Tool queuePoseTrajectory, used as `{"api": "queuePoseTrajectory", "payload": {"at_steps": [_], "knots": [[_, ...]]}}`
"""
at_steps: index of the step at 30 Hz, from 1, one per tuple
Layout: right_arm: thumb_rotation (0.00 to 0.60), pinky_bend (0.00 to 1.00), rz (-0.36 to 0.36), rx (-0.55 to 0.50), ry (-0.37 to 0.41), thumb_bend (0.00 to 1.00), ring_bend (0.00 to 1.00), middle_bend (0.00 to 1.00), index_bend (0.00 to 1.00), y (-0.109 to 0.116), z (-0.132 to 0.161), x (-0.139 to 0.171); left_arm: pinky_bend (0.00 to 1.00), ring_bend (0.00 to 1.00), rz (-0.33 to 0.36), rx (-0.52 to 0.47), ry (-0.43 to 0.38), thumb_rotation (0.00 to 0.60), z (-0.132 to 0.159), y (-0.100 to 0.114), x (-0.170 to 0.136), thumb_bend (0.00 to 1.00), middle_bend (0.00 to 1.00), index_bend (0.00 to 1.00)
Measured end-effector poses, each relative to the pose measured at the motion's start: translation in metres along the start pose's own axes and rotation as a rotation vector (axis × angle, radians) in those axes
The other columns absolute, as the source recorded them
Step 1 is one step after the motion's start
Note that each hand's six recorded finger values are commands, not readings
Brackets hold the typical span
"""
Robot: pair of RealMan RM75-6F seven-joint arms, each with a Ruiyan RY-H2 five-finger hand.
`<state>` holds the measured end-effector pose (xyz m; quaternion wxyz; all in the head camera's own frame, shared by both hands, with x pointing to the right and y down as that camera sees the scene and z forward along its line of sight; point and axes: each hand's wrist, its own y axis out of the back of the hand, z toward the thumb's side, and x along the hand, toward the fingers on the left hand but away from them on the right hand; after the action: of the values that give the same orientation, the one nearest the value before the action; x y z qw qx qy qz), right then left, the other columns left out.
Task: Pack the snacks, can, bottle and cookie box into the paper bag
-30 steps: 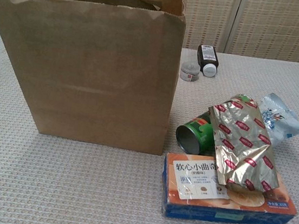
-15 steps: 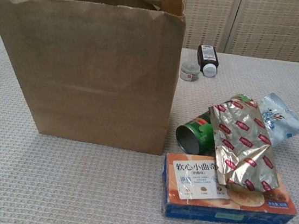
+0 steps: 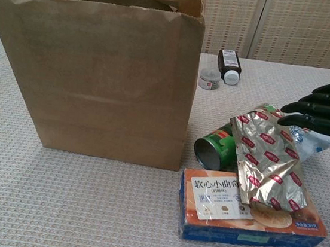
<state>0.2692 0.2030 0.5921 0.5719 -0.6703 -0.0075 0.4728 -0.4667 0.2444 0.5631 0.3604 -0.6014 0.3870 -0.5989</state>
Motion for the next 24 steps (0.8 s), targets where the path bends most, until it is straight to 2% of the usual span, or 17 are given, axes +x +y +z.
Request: {"api": "queuePoseTrajectory", "payload": {"at_steps": [7,17,24], "knots": [[0.600,0.02,0.006,-0.025,0.020,0.12,0.00,0.00,0.00,-0.002,0.017,-0.023,0.00,0.00,0.000,-0.003,0.002,0.600,-0.001,0.000,0.000,0.36,0.00,0.02],[0.600,0.02,0.022,0.039,0.044,0.12,0.00,0.00,0.00,-0.004,0.023,-0.039,0.00,0.00,-0.002,-0.004,0.001,0.600,0.000,0.000,0.001,0.36,0.00,0.02],[0.600,0.03,0.007,0.105,0.056,0.12,0.00,0.00,0.00,-0.004,0.033,-0.050,0.00,0.00,-0.004,-0.014,-0.001,0.600,0.000,0.000,0.001,0.36,0.00,0.02]]}}
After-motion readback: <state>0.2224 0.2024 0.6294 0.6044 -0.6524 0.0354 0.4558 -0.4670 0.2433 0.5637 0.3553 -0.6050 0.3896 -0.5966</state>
